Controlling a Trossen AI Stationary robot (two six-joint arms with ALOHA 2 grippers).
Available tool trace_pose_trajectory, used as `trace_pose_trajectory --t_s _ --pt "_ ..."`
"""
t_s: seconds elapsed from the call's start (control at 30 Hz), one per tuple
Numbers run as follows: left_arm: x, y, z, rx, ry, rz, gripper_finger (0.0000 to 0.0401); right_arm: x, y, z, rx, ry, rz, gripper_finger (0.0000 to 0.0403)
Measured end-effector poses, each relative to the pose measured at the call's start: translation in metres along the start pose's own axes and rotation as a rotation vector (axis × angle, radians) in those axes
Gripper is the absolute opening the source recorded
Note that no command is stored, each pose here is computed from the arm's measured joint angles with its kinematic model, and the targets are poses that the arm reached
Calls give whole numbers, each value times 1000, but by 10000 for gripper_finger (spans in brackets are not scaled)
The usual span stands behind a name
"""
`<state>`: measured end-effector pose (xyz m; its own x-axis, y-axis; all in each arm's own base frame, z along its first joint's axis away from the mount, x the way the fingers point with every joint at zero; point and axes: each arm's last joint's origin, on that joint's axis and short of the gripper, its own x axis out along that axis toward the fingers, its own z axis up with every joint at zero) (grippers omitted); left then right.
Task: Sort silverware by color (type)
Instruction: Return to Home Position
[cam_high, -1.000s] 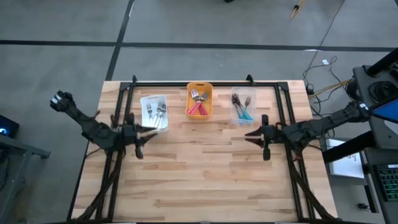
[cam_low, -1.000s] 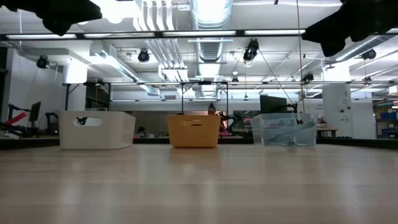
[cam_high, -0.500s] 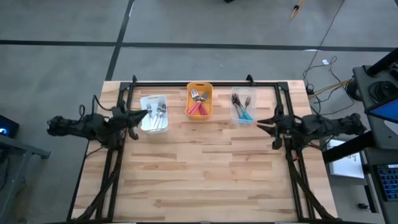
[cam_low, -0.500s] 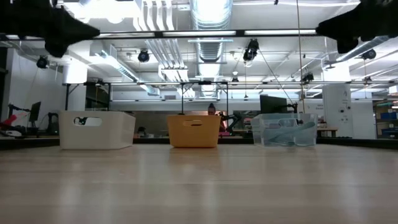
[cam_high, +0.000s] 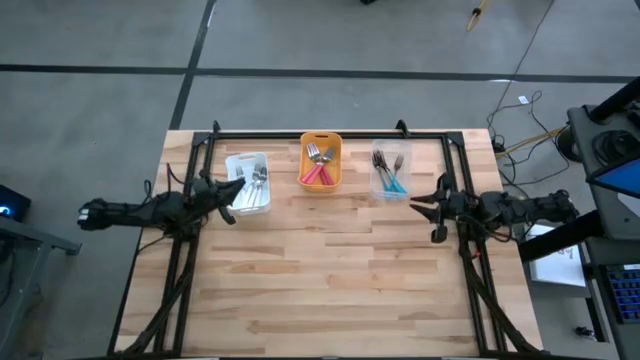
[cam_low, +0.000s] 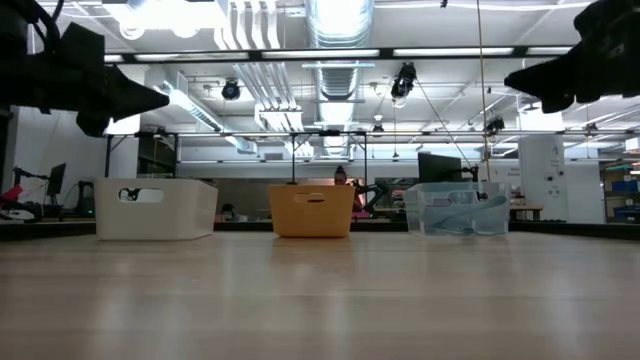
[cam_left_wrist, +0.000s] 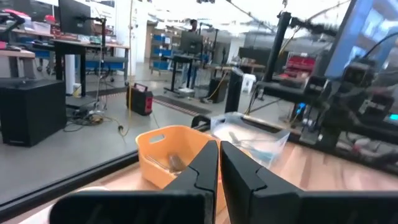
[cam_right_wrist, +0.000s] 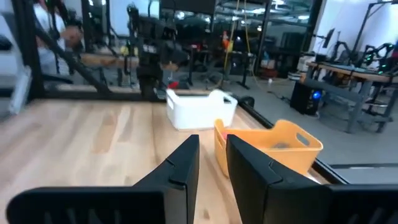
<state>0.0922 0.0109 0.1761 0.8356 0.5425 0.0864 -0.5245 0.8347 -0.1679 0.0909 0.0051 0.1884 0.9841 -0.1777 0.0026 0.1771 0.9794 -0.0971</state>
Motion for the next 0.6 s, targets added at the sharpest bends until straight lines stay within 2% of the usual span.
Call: trace_pose_trajectory --t_s 0.17,0.3,0.4,0.6 --pt "1 1 -2 28 16 28 0 6 0 -16 -102 -23 -52 72" --pt "2 4 -4 -6 23 142 0 8 0 -19 -158 -7 -66 73" --pt "2 4 -6 -67 29 162 0 9 1 -20 -143 7 -63 73" --pt "4 3 -5 -54 43 164 0 10 1 -21 -46 20 -61 74"
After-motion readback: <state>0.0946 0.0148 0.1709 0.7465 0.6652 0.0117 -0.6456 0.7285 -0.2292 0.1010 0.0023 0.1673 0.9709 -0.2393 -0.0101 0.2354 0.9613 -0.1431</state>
